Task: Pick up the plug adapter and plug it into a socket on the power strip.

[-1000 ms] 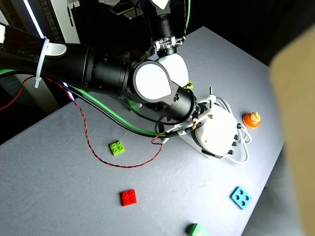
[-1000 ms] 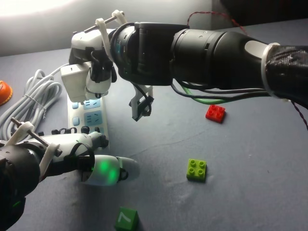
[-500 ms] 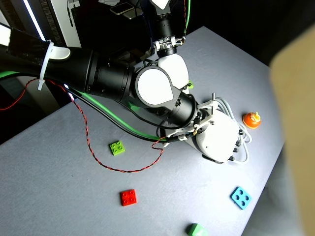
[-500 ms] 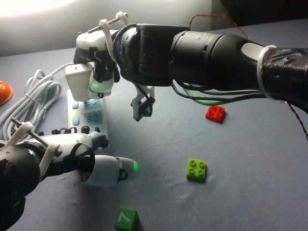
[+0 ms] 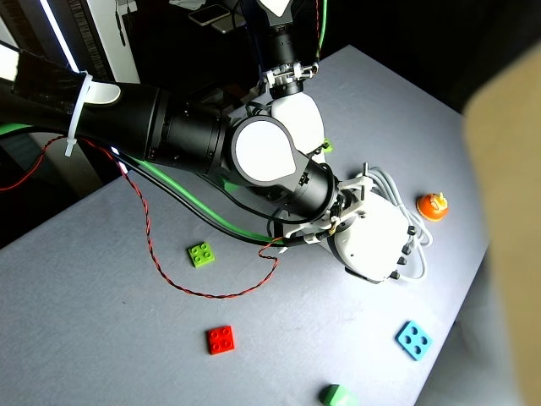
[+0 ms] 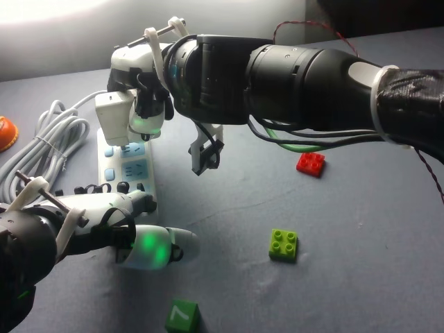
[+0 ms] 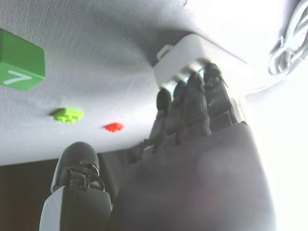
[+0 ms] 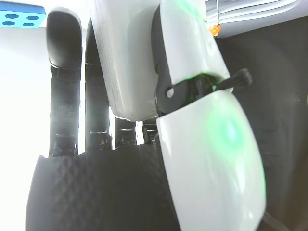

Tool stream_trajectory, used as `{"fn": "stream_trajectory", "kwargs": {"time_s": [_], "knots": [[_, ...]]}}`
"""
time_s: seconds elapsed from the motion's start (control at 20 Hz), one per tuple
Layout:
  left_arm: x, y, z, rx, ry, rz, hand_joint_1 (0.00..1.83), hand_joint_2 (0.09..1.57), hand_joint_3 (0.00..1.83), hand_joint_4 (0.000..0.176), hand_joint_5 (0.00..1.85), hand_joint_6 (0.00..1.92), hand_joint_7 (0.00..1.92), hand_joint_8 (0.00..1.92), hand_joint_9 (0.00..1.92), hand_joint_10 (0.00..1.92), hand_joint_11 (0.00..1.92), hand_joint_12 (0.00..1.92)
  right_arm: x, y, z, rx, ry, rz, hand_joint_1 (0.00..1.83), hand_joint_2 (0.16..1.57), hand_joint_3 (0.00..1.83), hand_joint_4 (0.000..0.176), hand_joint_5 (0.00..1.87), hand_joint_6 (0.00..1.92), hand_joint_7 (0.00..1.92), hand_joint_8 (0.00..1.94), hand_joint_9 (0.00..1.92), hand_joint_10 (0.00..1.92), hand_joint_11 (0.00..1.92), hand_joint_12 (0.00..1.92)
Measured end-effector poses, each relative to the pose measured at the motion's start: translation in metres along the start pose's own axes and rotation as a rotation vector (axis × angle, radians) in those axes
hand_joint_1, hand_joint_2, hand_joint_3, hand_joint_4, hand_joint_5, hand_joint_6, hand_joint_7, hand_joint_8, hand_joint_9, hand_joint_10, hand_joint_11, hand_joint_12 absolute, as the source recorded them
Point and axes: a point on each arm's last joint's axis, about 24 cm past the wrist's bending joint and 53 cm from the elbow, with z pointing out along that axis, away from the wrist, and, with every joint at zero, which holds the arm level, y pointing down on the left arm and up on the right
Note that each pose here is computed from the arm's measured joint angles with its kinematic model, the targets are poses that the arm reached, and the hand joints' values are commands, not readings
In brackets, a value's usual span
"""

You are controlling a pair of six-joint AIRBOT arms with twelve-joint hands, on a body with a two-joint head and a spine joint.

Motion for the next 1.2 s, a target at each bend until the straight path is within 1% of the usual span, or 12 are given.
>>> {"fn": "stream_trajectory", "kwargs": {"time_s": [0.25,0.35,0.5,0.7,0.75,0.95,1.0,1.1,1.2], "knots": [[0.000,0.000,0.000,0.000,0.000,0.000,0.00,1.17,0.00,0.000,0.00,0.00,0.00,0.00,0.00,0.00,0.00,0.00,0.000,-0.002,0.000,0.002,0.001,0.000,1.36,1.18,0.00,0.000,0.80,1.04,0.86,1.22,0.83,1.44,0.79,1.46],[0.000,0.000,0.000,0.000,0.000,0.000,0.00,1.17,0.00,0.000,0.00,0.00,0.00,0.00,0.00,0.00,0.00,0.00,0.000,-0.002,0.000,0.003,0.001,0.000,1.37,1.17,0.00,0.000,0.83,0.98,0.87,1.20,0.84,1.43,0.80,1.45],[0.000,0.000,0.000,0.000,0.000,0.000,0.00,1.17,0.00,0.000,0.00,0.00,0.00,0.00,0.00,0.00,0.00,0.00,0.000,-0.003,0.000,0.005,0.000,0.003,1.36,1.17,0.00,0.000,0.79,1.05,0.87,1.20,0.84,1.42,0.80,1.44],[0.000,0.001,0.000,-0.001,0.000,0.002,0.00,1.17,0.00,0.000,0.00,0.00,0.00,0.00,0.00,0.00,0.00,0.00,-0.002,-0.004,0.000,0.008,-0.003,0.001,1.36,1.17,0.00,0.000,0.80,1.05,0.87,1.20,0.85,1.41,0.80,1.44],[0.000,0.001,0.000,-0.001,0.000,0.002,0.00,1.16,0.00,0.000,0.00,0.00,0.00,0.00,0.00,0.00,0.00,0.00,-0.003,-0.005,0.000,0.010,-0.004,0.000,1.36,1.17,0.00,0.000,0.81,1.02,0.88,1.19,0.84,1.41,0.80,1.43],[0.000,0.001,0.000,-0.001,0.000,0.003,0.00,1.17,0.00,0.000,0.00,0.00,0.00,0.00,0.00,0.00,0.00,0.00,-0.001,-0.013,-0.002,0.040,0.020,0.023,1.37,1.16,0.00,0.000,0.81,1.02,0.89,1.17,0.85,1.40,0.81,1.43],[0.000,0.001,0.000,-0.002,0.000,0.003,0.00,1.17,0.00,0.000,0.00,0.00,0.00,0.00,0.00,0.00,0.00,0.00,-0.001,-0.012,-0.002,0.039,0.020,0.018,1.36,1.18,0.00,0.000,0.79,1.04,0.87,1.21,0.82,1.45,0.76,1.48],[0.000,0.001,0.000,-0.001,0.000,0.003,0.00,1.17,0.00,0.000,0.00,0.00,0.00,0.00,0.00,0.00,0.00,0.00,-0.001,-0.012,-0.002,0.039,0.021,0.018,1.36,1.19,0.00,0.000,0.76,1.07,0.85,1.25,0.79,1.49,0.75,1.50],[0.000,0.001,0.000,-0.001,0.000,0.003,0.00,1.17,0.00,0.000,0.00,0.00,0.00,0.00,0.00,0.00,0.00,0.00,0.000,-0.011,-0.002,0.035,0.022,0.014,1.36,1.18,0.00,0.000,0.79,1.06,0.86,1.23,0.81,1.45,0.77,1.46]]}}
